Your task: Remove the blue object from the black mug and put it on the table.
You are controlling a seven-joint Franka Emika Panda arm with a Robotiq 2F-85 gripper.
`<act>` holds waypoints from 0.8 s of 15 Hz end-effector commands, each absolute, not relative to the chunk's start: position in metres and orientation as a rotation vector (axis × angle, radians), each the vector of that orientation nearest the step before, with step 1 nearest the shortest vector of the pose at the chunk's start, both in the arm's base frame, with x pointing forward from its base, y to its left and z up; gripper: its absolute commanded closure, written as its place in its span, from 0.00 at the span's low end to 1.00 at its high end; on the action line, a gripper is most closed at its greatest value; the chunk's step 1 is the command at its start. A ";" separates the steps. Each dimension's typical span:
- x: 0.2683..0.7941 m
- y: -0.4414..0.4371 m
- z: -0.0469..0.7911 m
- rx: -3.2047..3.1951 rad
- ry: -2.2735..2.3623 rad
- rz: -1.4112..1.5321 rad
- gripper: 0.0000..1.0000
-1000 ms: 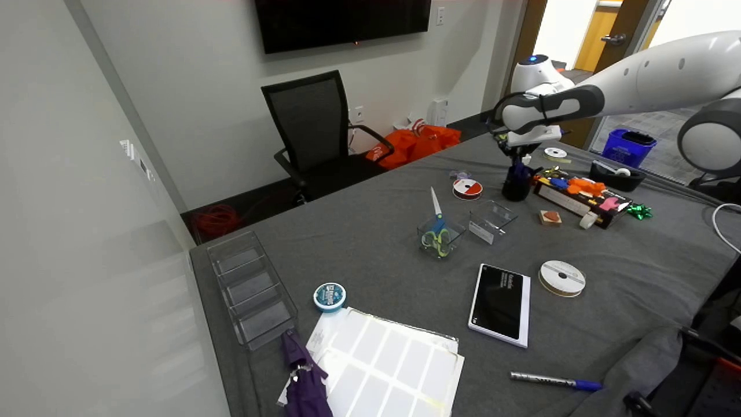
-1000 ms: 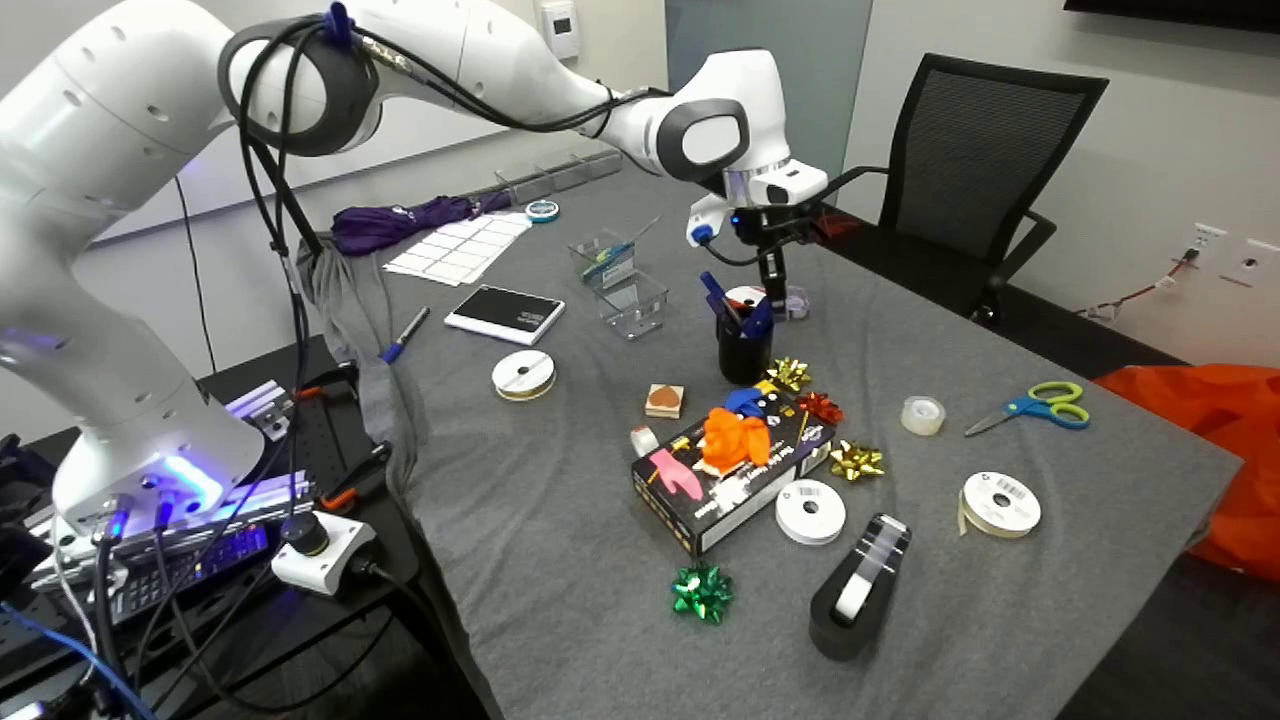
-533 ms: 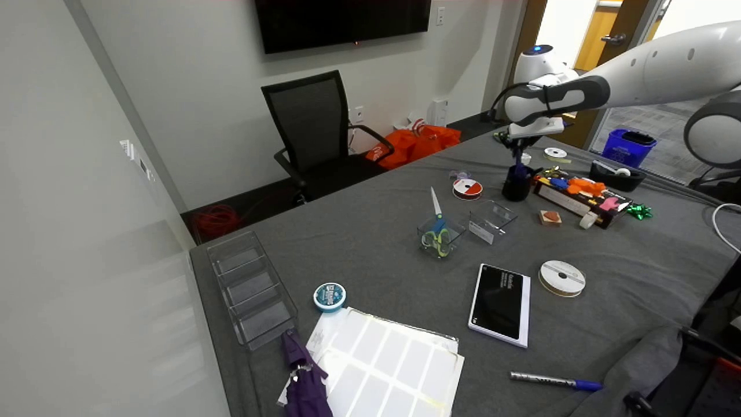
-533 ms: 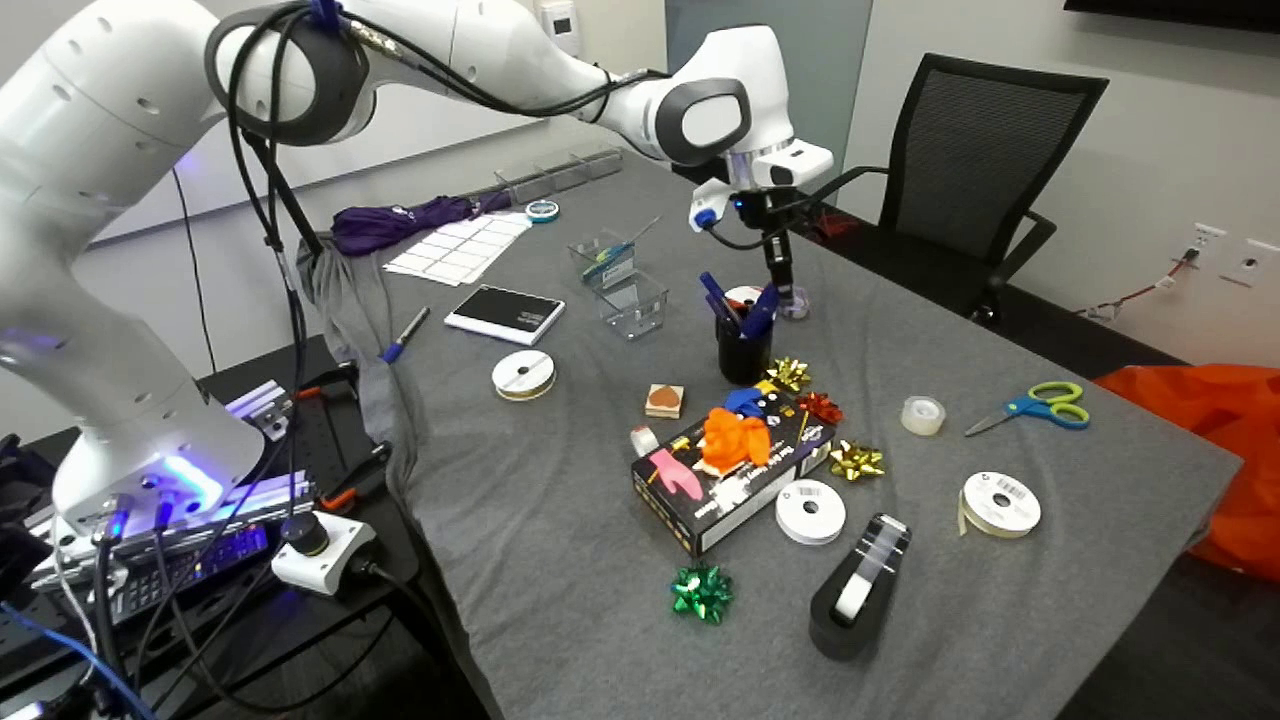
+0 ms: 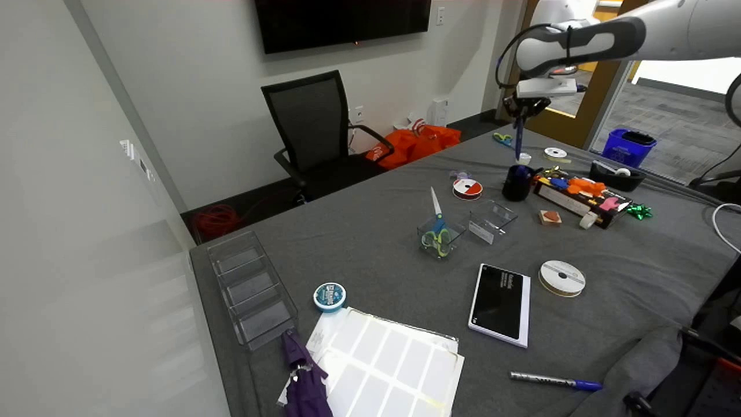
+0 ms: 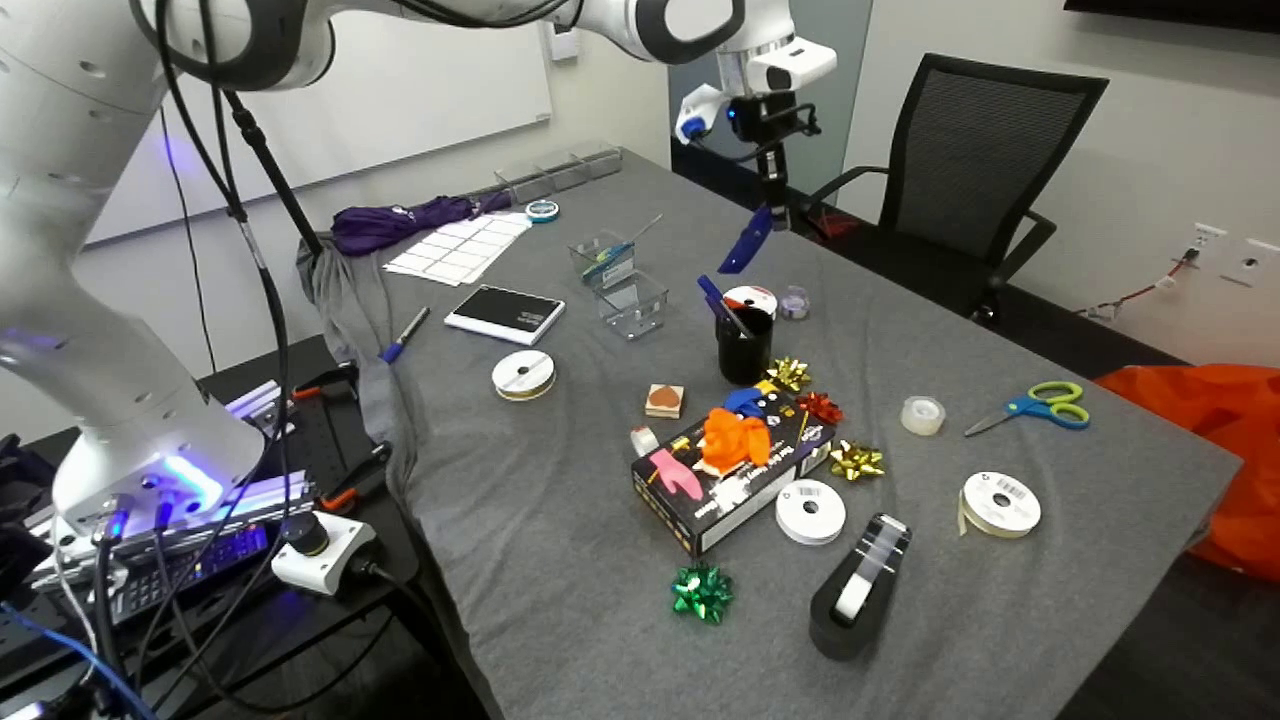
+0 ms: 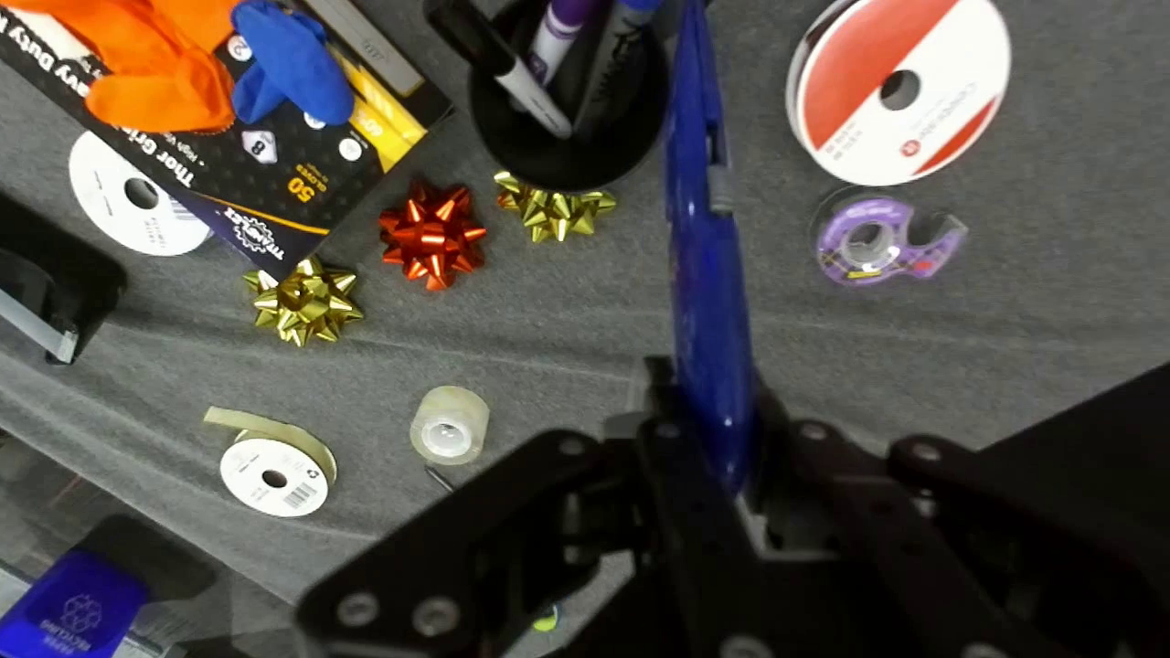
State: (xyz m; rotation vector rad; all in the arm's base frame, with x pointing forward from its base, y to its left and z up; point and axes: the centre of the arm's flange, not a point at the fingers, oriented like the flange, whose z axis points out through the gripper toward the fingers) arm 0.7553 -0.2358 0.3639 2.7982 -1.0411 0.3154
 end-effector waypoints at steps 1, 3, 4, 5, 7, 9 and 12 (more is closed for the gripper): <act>0.722 -0.222 0.398 2.900 -1.041 0.248 0.96; 0.708 -0.220 0.403 2.929 -0.988 0.225 0.96; 0.701 -0.221 0.403 2.937 -0.956 0.207 0.96; 0.694 -0.223 0.399 2.942 -0.916 0.189 0.96; 0.679 -0.230 0.390 2.941 -0.843 0.146 0.96; 0.666 -0.242 0.382 2.935 -0.767 0.098 0.96; 0.640 -0.266 0.369 2.923 -0.631 0.046 0.96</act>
